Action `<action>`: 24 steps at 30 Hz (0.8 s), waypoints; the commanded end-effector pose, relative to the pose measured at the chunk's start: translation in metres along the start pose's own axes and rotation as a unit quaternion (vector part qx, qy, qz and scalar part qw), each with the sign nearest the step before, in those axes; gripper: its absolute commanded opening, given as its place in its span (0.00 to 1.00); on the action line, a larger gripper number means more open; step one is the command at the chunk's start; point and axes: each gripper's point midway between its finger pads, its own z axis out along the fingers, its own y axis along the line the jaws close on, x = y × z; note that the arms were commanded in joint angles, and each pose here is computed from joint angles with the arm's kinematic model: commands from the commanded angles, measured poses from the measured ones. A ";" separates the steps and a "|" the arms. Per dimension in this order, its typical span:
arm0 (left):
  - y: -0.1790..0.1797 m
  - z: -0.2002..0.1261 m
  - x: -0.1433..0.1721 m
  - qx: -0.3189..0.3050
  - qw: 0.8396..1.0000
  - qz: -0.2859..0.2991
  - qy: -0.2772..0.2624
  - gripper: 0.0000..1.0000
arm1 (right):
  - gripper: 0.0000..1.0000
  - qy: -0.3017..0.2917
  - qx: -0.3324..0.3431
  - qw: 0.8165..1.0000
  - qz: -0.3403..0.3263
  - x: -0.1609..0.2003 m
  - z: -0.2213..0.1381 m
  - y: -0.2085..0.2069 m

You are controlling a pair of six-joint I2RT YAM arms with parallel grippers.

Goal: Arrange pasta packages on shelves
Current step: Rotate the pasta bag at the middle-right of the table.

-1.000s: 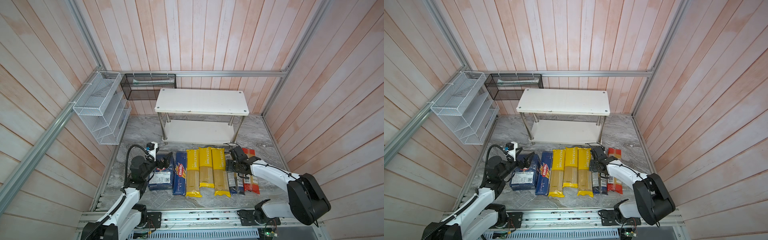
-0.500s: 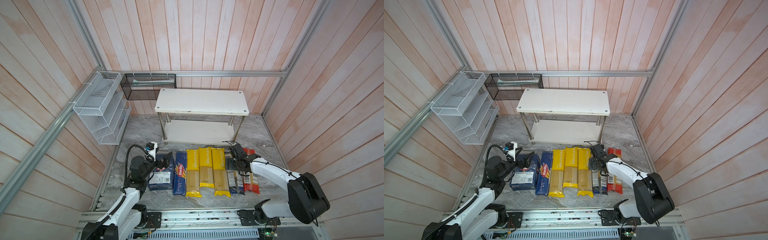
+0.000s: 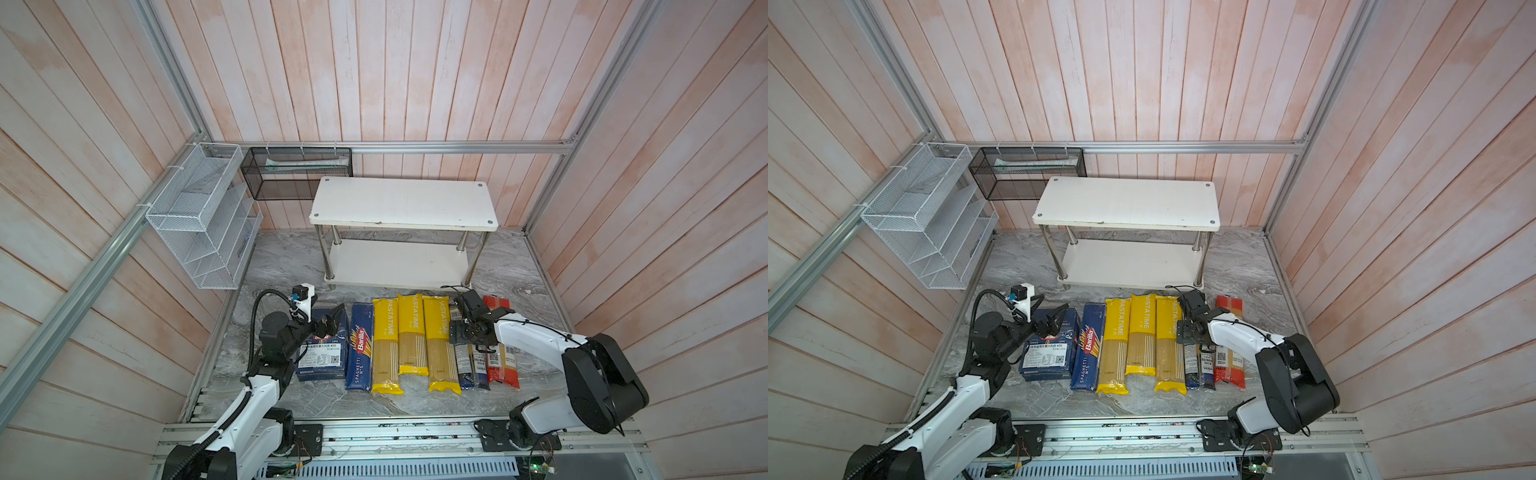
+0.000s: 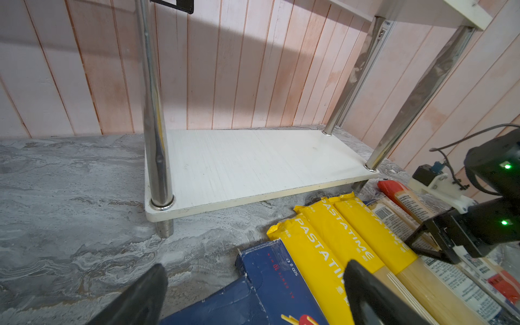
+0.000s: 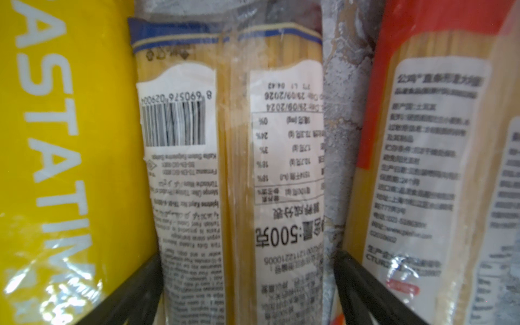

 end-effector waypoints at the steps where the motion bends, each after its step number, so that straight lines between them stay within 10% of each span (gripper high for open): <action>1: 0.000 -0.001 0.000 0.001 1.000 -0.001 -0.005 1.00 | 0.93 0.030 0.020 0.999 0.030 0.017 0.010 -0.020; 13: 0.002 -0.002 -0.001 0.000 1.000 -0.002 -0.007 1.00 | 0.91 -0.025 -0.061 0.997 0.038 0.001 -0.010 -0.001; 24: 0.001 -0.002 0.000 0.001 1.000 -0.003 -0.007 1.00 | 0.91 0.040 0.019 0.998 0.049 0.025 0.003 -0.022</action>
